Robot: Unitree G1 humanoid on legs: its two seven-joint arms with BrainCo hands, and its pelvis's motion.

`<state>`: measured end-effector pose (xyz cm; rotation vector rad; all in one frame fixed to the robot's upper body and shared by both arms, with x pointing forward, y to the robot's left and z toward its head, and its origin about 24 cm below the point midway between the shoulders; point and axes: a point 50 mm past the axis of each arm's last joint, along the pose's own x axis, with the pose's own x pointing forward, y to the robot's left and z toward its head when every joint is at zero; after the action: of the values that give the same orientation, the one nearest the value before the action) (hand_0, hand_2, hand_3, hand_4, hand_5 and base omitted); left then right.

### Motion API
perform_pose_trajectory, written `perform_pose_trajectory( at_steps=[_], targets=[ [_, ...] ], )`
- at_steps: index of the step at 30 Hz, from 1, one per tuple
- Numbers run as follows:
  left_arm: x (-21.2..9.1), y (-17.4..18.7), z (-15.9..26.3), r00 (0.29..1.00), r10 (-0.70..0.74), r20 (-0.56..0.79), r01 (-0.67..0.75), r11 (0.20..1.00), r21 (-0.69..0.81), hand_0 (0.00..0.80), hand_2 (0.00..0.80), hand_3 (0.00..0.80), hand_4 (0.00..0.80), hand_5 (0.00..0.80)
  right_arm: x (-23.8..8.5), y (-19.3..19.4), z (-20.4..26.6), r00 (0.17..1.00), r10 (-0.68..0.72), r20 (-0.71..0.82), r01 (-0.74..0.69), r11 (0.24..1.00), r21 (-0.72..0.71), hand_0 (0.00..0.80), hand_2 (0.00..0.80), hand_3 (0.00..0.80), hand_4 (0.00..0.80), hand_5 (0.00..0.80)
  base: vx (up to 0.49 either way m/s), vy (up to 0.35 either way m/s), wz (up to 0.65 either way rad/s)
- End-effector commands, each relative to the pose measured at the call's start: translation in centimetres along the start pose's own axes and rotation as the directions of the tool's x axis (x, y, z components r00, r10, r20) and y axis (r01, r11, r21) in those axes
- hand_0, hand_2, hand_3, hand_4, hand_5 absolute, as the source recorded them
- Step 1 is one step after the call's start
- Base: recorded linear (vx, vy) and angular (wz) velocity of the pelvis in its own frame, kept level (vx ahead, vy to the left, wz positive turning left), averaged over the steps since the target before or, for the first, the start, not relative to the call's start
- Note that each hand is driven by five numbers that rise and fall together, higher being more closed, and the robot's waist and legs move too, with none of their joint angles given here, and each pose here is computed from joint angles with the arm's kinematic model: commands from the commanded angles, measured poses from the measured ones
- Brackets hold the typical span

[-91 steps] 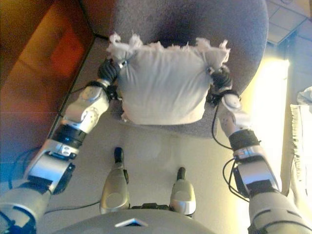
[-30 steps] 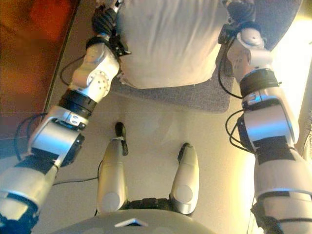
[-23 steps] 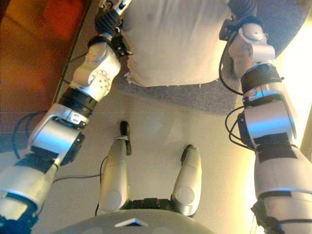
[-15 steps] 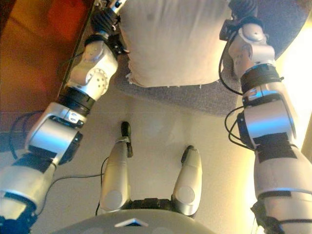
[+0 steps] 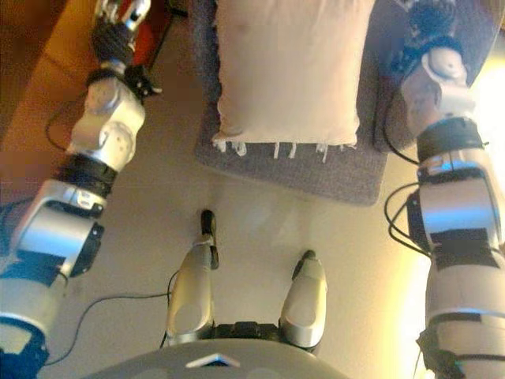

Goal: Pick up the cushion and take it to the sofa

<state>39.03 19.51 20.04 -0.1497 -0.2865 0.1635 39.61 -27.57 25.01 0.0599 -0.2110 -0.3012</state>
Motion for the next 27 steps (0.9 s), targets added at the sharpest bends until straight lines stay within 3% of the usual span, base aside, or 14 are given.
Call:
perform_pose_trajectory(
  at_steps=[1, 11, 17, 23, 27],
  targets=[
    [-1.4, 1.1, -0.5, 0.996, -0.056, 0.074, 0.052, 0.997, 0.054, 0.000, 0.000, 0.000, 0.000, 0.000, -1.4, -1.1, -1.9, 0.998, -0.030, 0.051, 0.031, 1.000, -0.004, 0.000, 0.000, 0.000, 0.000, 0.000, 0.063, 0.004, 0.00],
    [-7.6, 2.5, -4.6, 0.994, -0.099, -0.035, 0.097, 0.994, -0.047, 0.000, 0.000, 0.000, 0.000, 0.000, -8.5, -1.4, -8.8, 0.997, 0.058, 0.042, -0.059, 0.998, 0.032, 0.000, 0.000, 0.000, 0.000, 0.000, 0.153, 0.009, -0.08],
    [-10.8, 2.8, -6.2, 0.984, -0.158, -0.086, 0.146, 0.981, -0.127, 0.000, 0.000, 0.000, 0.000, 0.000, -12.7, -1.6, -11.8, 0.992, 0.127, -0.007, -0.125, 0.982, 0.139, 0.000, 0.000, 0.000, 0.000, 0.000, 0.051, 0.018, -0.07],
    [-14.0, 2.8, -8.6, 0.952, -0.239, -0.191, 0.187, 0.948, -0.256, 0.000, 0.000, 0.000, 0.000, 0.000, -17.5, -0.3, -16.4, 0.968, 0.214, -0.132, -0.155, 0.921, 0.357, 0.000, 0.000, 0.000, 0.000, 0.000, -0.019, 0.022, -0.12],
    [-17.3, 2.1, -10.6, 0.891, -0.363, -0.272, 0.259, 0.899, -0.353, 0.000, 0.000, 0.000, 0.000, 0.000, -20.7, 2.1, -18.9, 0.925, 0.307, -0.224, -0.162, 0.853, 0.496, 0.000, 0.000, 0.000, 0.000, 0.000, -0.070, 0.005, -0.10]
  ],
)
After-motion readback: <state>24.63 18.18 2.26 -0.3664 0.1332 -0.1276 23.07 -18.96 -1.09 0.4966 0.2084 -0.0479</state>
